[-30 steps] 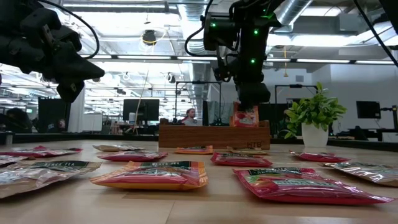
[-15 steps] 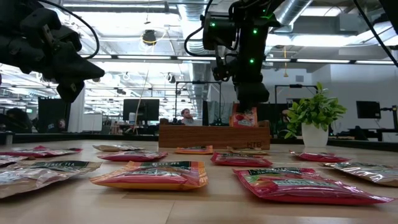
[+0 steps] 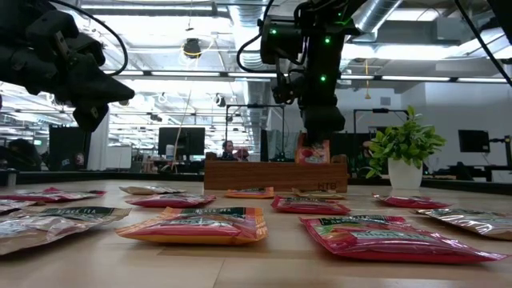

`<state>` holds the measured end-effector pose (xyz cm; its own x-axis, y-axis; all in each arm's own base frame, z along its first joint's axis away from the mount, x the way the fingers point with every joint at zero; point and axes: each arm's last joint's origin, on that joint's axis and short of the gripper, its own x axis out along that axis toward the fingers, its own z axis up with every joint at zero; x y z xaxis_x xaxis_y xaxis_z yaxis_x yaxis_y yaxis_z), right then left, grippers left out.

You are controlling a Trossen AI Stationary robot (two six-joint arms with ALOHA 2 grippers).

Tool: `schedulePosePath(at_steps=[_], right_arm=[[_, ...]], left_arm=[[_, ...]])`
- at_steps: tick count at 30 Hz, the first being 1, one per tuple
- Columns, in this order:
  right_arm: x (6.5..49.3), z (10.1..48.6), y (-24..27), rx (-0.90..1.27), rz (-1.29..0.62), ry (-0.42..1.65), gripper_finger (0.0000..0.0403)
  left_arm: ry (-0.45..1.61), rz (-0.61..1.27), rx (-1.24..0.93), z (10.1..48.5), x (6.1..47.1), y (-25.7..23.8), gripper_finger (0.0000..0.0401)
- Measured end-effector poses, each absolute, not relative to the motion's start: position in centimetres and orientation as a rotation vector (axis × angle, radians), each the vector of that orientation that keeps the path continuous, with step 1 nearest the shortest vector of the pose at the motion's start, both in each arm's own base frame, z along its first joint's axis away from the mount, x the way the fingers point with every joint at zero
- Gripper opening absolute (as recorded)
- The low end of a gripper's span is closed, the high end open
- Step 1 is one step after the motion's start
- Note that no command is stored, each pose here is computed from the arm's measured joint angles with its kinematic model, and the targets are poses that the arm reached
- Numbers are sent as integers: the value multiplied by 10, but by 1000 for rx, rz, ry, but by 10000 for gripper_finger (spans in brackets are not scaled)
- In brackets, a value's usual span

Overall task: Pick & Place Tea
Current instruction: Put the orange tea bag into the right compartment of the wooden organizer, then put the bottom right orange tea bag into the right compartment of the wooden organizer

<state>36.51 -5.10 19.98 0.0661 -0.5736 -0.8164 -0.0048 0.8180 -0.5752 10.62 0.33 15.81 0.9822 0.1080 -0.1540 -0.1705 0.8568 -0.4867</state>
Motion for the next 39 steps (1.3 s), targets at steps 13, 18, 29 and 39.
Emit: schedulePosePath(at_steps=[13,18,29,39], right_arm=[[365,200,-51,-499,-459,1456,119],[363,201,-51,-544,-492,1475,118],[344,229,-10,-632,-317,1613,108],[310,271,14,-122,73,1497,108]], left_arm=[[122,147,-526,158,106,3,0],[122,147,-527,158,106,3,0],[122,147,-530,158,106,3,0],[122,147,-530,158,106,3,0]])
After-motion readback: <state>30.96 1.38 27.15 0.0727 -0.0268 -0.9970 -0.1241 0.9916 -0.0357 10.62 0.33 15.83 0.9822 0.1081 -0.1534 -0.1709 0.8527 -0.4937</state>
